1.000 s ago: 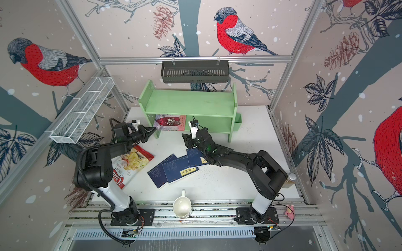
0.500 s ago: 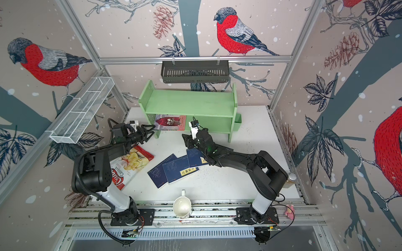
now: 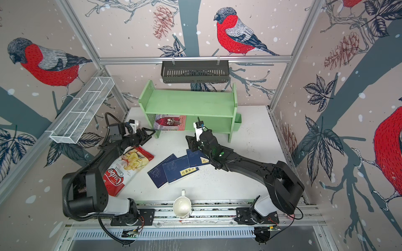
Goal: Stacking books/files
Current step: Move the book to the bookshelf, then pick up the book from the book.
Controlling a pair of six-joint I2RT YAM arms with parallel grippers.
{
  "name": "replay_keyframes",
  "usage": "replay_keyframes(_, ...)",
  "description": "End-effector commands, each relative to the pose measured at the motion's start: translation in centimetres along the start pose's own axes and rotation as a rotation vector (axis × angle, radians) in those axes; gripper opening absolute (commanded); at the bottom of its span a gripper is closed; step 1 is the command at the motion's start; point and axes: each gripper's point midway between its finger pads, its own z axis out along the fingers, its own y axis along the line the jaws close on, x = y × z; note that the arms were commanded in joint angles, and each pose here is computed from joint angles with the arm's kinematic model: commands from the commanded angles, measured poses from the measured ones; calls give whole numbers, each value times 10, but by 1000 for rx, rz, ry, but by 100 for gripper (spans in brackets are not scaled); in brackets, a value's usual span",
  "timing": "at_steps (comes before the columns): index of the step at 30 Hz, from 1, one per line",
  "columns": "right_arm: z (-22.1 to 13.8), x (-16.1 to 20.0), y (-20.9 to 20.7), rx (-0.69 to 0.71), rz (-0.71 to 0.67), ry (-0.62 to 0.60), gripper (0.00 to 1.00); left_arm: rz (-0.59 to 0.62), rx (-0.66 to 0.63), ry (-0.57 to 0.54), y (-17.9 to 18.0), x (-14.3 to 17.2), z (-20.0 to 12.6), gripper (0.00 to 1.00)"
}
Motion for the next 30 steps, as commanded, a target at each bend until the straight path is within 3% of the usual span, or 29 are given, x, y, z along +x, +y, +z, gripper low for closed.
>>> replay_keyframes(1,-13,48,-10,25,85,195,58,61,-79,200,20,56,8,58)
replay_keyframes(7,-34,83,-6,-3,214,331,58,226,-139,402,26,98,43,55)
replay_keyframes(11,-50,95,5,-82,295,367,59,372,-163,453,21,105,58,54)
replay_keyframes(18,-66,134,17,-187,420,538,61,687,-262,494,8,117,69,54)
replay_keyframes(25,-73,166,26,-258,541,634,62,696,-354,601,32,127,75,56)
replay_keyframes(30,-71,177,29,-304,595,642,62,683,-345,652,39,137,77,56)
